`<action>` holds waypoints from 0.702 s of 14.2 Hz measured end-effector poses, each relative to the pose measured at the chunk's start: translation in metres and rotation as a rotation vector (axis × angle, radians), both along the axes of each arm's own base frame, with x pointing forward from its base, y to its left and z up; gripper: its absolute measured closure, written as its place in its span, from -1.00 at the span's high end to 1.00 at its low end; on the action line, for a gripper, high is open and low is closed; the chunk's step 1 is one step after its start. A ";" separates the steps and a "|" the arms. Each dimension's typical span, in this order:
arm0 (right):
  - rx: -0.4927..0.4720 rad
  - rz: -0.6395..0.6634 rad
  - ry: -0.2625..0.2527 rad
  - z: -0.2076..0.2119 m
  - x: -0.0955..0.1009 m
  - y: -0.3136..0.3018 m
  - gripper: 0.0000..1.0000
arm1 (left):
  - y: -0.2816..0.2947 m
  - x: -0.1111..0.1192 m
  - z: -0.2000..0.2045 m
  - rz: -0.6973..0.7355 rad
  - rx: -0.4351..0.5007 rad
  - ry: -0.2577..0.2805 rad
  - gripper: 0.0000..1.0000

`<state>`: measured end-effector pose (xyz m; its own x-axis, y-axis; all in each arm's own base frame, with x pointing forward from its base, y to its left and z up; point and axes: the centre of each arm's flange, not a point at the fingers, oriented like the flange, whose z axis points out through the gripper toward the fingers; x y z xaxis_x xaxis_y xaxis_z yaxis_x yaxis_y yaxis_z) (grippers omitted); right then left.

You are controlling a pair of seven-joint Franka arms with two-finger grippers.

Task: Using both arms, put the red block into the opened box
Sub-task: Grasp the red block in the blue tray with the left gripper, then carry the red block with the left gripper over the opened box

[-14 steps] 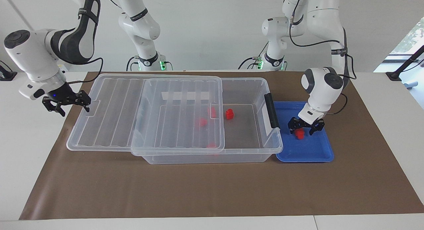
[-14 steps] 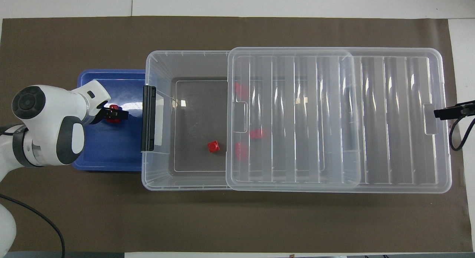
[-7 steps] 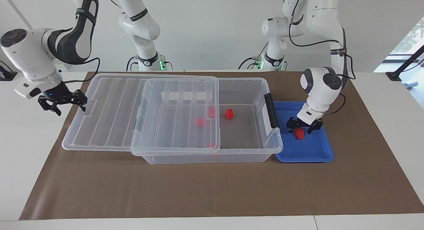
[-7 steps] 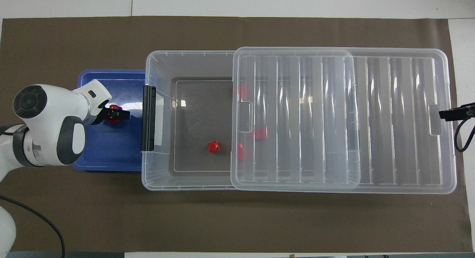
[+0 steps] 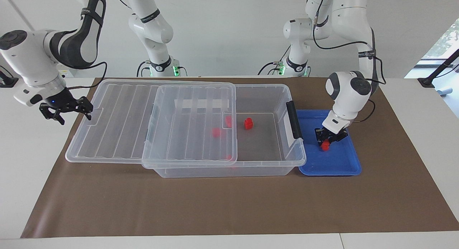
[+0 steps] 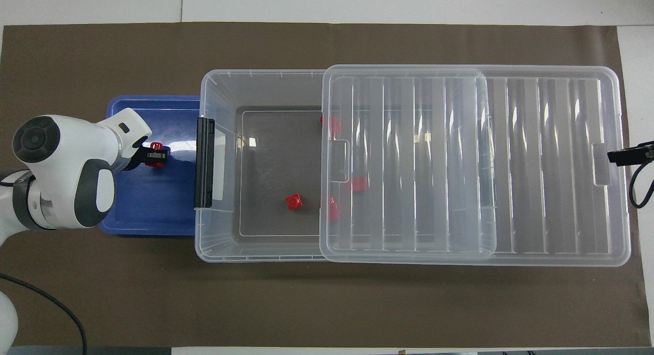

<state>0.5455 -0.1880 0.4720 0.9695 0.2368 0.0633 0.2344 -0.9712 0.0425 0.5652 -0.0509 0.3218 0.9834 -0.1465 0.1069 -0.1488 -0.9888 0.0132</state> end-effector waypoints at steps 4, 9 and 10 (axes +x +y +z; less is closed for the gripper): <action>0.014 -0.003 0.035 0.041 0.014 0.040 1.00 | -0.007 -0.005 0.084 -0.017 0.004 0.023 -0.31; -0.001 -0.065 0.077 0.117 0.014 0.130 1.00 | -0.071 -0.022 0.198 -0.006 -0.009 -0.002 -0.31; -0.003 -0.083 0.081 0.128 0.009 0.144 1.00 | -0.092 -0.024 0.206 0.017 -0.019 -0.014 -0.31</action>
